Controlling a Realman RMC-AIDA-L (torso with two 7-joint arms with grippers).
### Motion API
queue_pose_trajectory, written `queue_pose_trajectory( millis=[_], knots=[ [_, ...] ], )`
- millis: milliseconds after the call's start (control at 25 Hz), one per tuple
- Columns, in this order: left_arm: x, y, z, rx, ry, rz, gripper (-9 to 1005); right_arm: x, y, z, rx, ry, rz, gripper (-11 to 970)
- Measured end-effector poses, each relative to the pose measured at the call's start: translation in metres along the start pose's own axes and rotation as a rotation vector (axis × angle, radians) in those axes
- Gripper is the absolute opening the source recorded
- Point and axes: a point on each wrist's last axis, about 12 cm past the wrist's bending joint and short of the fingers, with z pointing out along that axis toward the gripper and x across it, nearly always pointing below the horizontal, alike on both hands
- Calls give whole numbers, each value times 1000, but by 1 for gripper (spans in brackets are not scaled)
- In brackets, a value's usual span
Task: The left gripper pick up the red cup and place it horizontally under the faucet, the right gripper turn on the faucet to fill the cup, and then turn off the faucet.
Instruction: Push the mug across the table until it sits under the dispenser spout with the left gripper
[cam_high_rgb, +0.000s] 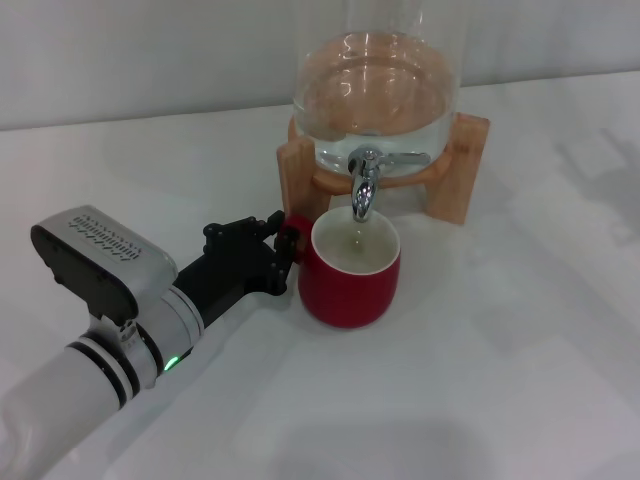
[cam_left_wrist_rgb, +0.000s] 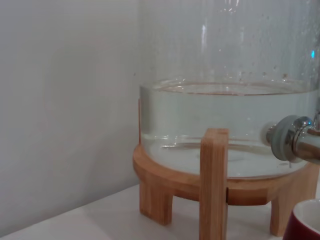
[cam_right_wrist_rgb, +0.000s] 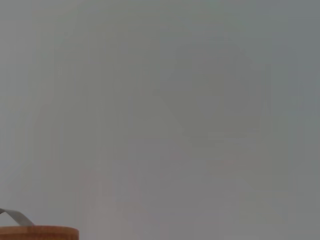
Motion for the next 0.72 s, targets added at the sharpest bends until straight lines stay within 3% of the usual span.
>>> queue_pose_trajectory(
  millis=[720],
  knots=[
    [-1, -3, 2, 22, 0, 15, 163, -1, -1, 1, -3, -3, -3, 740]
  ],
)
